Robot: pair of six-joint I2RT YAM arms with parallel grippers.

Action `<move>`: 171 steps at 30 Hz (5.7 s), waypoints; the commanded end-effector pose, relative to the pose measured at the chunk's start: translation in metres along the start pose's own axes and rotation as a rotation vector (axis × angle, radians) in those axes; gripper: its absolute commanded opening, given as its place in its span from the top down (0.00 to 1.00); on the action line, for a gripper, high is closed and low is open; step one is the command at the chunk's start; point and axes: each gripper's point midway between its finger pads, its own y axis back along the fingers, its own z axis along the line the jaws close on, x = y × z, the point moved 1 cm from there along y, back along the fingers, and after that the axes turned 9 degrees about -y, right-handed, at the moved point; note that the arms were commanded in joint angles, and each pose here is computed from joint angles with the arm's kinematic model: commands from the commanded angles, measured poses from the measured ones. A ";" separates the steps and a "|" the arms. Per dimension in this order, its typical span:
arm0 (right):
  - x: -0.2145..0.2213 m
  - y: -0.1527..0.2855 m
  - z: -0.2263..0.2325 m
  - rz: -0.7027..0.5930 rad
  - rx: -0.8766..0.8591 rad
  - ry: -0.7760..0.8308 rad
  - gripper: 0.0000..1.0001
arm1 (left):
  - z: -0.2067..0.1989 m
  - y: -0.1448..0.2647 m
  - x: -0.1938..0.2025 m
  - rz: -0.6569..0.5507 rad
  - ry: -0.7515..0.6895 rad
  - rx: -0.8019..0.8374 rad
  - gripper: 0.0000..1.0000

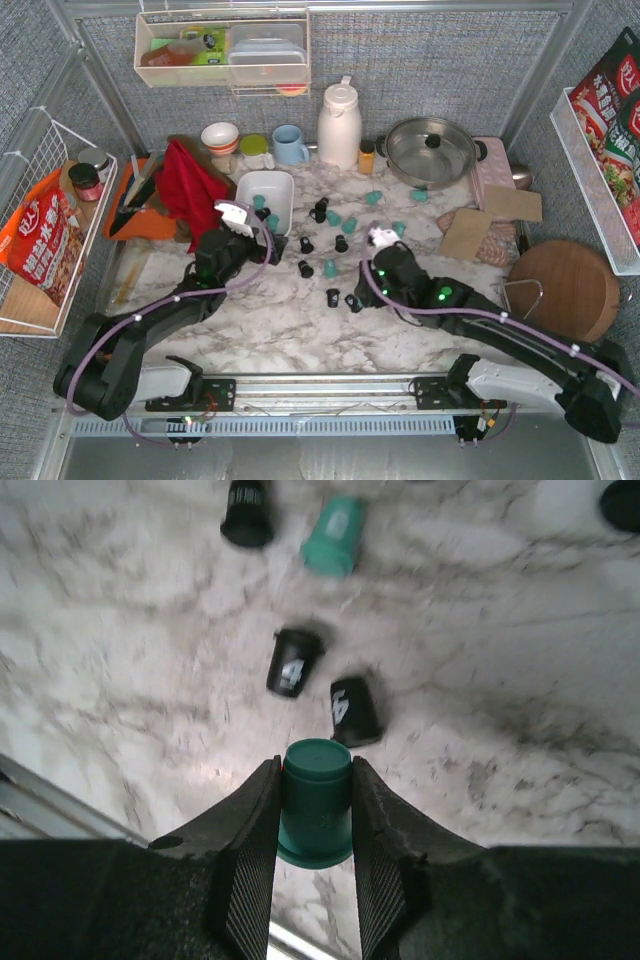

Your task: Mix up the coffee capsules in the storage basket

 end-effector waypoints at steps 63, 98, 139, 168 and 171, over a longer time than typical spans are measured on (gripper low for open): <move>-0.064 0.033 0.021 -0.314 -0.393 -0.089 0.37 | -0.224 0.028 -0.024 -0.700 -0.704 0.689 0.65; 0.004 -0.064 -0.022 0.201 0.043 0.358 0.37 | 0.029 -0.071 -0.009 -0.069 -0.220 -0.079 0.62; 0.038 -0.100 -0.032 0.451 0.136 0.431 0.66 | 0.035 -0.051 -0.015 0.030 0.066 -0.107 0.01; -0.077 0.030 -0.014 -0.447 -0.191 -0.047 0.74 | -0.195 0.025 -0.019 -0.581 -0.691 0.685 0.01; -0.076 0.033 -0.006 -0.453 -0.249 -0.038 0.75 | -0.208 0.026 -0.018 -0.622 -0.696 0.711 0.01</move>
